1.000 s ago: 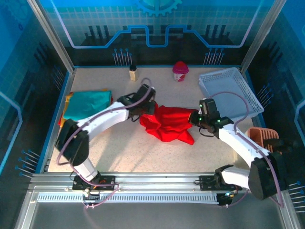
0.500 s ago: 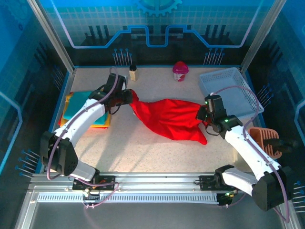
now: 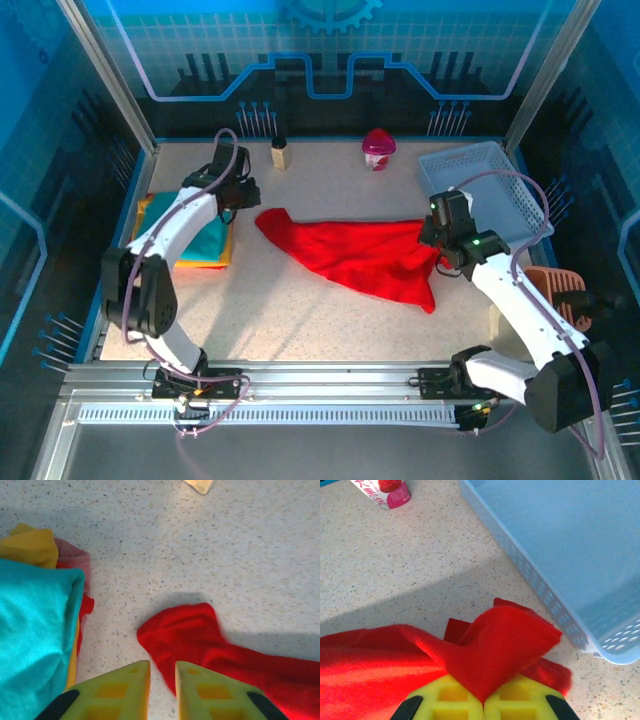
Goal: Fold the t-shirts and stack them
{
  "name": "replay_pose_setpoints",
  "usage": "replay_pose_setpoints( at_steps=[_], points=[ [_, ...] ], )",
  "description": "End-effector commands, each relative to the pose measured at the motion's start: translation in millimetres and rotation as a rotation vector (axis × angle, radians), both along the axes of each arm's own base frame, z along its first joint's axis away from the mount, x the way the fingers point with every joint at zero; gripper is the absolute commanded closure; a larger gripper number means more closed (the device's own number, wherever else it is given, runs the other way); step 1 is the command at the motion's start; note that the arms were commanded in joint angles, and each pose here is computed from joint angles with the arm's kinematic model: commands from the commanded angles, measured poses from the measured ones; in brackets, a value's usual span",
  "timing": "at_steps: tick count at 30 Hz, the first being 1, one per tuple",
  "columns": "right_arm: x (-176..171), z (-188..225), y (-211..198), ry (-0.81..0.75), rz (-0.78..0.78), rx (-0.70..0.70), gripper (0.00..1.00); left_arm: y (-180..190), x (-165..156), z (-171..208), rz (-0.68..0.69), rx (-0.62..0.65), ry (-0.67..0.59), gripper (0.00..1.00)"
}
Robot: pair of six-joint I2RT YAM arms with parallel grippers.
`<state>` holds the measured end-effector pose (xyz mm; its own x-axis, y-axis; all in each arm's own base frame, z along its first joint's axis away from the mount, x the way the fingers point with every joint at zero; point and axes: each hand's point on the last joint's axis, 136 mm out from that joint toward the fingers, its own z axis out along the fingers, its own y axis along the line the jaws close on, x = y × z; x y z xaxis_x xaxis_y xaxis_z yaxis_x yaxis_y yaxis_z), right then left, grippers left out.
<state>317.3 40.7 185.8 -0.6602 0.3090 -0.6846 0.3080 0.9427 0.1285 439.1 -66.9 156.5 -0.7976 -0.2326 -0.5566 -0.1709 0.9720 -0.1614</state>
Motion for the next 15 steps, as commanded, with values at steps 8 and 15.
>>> replay_pose_setpoints(
  at_steps=[8,15],
  points=[
    [12,-8,14,0.073,0.096,0.008,0.09,-52,-14,4,-0.092,-0.119,0.028,0.44],
    [17,-16,30,0.052,0.145,0.066,0.00,-129,-88,-18,-0.254,-0.217,0.098,0.29]
  ],
)
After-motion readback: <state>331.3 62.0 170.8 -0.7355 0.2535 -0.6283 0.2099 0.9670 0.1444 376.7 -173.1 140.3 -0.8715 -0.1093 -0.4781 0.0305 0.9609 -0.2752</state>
